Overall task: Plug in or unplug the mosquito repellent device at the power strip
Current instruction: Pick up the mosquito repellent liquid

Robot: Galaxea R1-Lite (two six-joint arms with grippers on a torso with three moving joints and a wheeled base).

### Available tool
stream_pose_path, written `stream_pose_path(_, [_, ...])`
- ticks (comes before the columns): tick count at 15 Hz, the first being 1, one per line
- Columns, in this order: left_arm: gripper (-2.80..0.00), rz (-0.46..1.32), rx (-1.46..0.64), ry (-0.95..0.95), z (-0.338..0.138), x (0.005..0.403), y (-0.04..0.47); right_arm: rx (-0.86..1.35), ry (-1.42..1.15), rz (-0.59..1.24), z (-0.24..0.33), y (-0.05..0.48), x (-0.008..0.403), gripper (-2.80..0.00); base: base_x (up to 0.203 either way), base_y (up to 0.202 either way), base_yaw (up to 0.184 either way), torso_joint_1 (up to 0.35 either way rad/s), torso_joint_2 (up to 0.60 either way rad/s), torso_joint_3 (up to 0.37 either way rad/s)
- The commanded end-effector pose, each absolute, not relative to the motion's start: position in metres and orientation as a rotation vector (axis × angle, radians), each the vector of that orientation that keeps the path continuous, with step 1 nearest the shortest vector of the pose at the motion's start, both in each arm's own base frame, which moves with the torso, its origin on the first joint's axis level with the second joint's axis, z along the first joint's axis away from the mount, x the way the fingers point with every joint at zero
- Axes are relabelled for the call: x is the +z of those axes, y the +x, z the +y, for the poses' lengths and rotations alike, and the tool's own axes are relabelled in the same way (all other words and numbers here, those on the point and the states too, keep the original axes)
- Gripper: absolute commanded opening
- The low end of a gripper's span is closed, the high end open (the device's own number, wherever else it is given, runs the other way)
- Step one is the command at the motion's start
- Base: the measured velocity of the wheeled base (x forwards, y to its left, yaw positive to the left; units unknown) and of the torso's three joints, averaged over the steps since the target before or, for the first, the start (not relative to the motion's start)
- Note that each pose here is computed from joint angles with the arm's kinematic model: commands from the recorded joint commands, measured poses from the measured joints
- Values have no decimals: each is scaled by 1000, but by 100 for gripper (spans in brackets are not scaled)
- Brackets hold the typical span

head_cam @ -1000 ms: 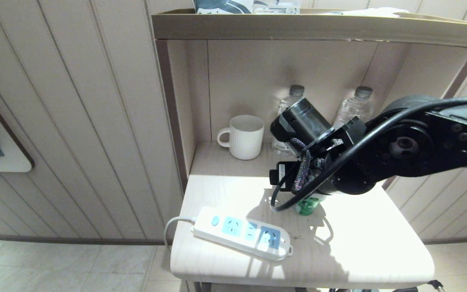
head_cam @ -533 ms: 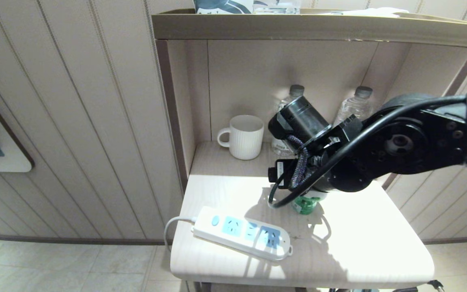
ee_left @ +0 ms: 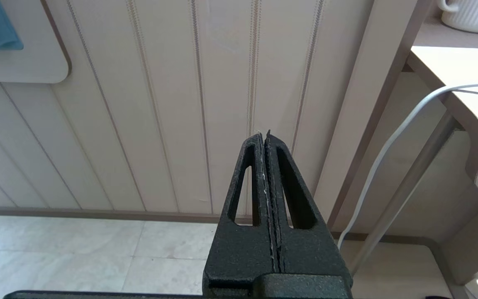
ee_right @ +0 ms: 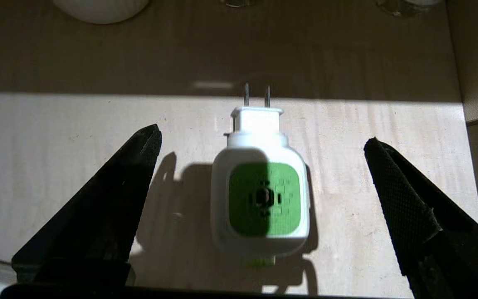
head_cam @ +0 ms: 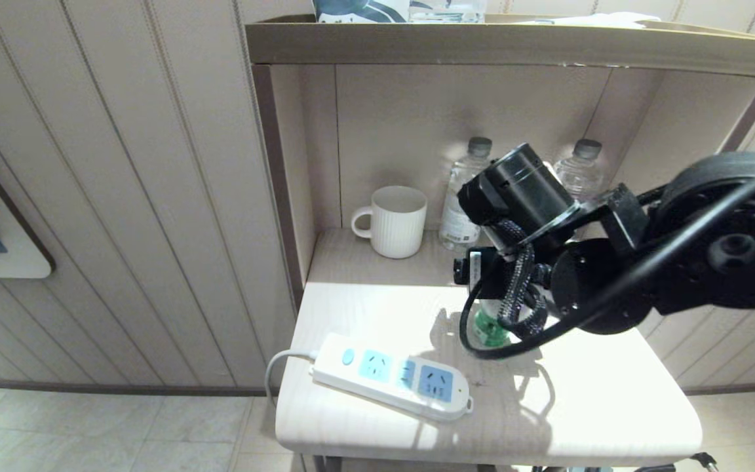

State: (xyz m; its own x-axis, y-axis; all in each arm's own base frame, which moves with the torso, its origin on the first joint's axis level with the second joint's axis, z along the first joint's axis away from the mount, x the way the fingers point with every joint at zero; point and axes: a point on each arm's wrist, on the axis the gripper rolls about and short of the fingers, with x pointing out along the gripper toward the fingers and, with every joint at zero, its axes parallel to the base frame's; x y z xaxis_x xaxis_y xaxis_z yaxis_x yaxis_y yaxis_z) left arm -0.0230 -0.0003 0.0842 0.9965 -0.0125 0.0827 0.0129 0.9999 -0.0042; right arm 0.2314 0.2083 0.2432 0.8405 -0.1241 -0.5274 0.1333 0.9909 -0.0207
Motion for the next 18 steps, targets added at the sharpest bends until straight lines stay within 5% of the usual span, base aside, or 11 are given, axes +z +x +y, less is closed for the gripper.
stream_pose_path(1, [-280,-84,-13,-7,0,84,-23,-101,4,546,203,207,236,0,0,0,0,0,0,0])
stream_pose_path(7, [-280,-86,-13,-7,0,84,-23,-19,51,421,215,199,175,0,0,0,0,0,0,0])
stream_pose_path(18, [-280,-86,-13,-7,0,84,-23,-73,39,227,201,213,156,0,0,0,0,0,0,0])
